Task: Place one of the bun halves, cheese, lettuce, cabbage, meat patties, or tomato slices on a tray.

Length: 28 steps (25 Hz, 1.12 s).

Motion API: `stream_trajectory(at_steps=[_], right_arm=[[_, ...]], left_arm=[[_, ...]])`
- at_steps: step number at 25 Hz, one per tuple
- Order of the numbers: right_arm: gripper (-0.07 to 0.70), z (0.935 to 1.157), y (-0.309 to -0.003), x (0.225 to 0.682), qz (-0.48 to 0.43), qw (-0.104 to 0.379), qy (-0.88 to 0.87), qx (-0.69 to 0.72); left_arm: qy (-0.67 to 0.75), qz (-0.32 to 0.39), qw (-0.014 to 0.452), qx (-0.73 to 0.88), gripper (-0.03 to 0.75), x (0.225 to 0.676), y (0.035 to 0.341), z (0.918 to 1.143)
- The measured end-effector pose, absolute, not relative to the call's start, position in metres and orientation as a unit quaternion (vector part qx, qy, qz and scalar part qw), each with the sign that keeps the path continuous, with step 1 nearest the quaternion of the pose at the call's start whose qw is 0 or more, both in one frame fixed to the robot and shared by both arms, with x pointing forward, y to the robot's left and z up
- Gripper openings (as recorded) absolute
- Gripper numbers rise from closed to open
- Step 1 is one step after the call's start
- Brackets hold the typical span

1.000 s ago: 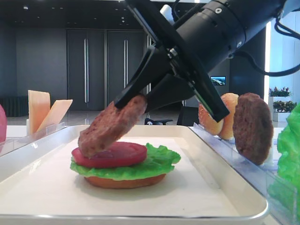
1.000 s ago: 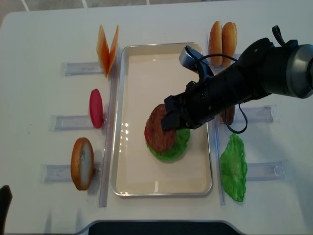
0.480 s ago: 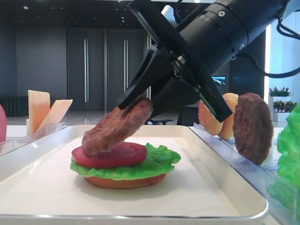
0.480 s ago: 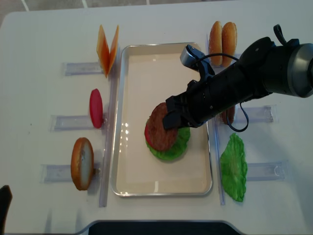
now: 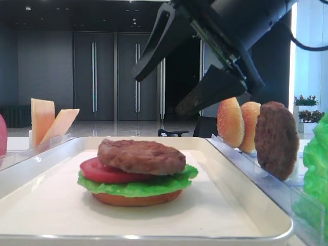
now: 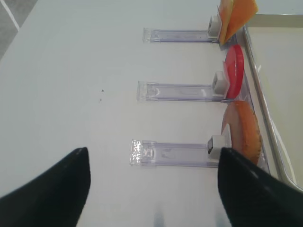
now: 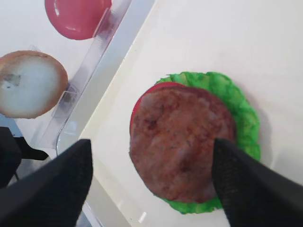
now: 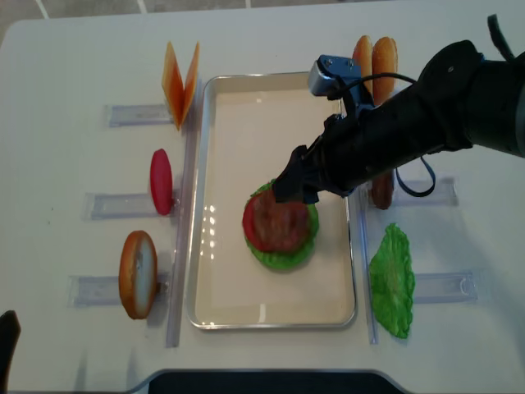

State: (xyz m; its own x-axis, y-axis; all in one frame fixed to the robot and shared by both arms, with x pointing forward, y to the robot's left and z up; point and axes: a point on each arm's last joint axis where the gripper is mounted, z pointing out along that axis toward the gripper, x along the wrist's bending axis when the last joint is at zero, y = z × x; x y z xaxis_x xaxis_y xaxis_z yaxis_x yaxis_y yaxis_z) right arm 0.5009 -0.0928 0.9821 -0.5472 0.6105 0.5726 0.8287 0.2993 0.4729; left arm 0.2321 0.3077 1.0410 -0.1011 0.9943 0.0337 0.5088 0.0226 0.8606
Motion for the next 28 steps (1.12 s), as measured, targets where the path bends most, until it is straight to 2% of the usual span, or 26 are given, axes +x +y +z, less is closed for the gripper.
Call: stream_trajectory(at_steps=[8,12,15,18,24,28], right_arm=[[0.533,1.021,-0.108,0.486,-0.387,0.073,-0.823,-0.41],[0.535,1.04,-0.125,0.478,-0.361,0.017,-0.836,-0.412],[0.535,1.05,-0.149,0.476,-0.328,-0.03,-0.836,-0.439],[0.535,1.055,-0.177,0.476,-0.282,-0.05,-0.827,-0.483],[0.535,1.055,-0.24,0.475,-0.181,-0.062,-0.788,-0.586],[0.535,1.053,-0.284,0.468,-0.105,-0.051,-0.736,-0.667]], left_arm=[[0.639,0.378,0.321,0.588,0.643,0.232,0.308,1.041],[0.639,0.378,0.321,0.588,0.643,0.232,0.308,1.041],[0.639,0.378,0.321,0.588,0.643,0.232,0.308,1.041],[0.639,0.378,0.321,0.588,0.643,0.232,0.308,1.041],[0.639,0.378,0.321,0.588,0.643,0.232,0.308,1.041],[0.639,0.378,0.321,0.588,0.643,0.232,0.308,1.041]])
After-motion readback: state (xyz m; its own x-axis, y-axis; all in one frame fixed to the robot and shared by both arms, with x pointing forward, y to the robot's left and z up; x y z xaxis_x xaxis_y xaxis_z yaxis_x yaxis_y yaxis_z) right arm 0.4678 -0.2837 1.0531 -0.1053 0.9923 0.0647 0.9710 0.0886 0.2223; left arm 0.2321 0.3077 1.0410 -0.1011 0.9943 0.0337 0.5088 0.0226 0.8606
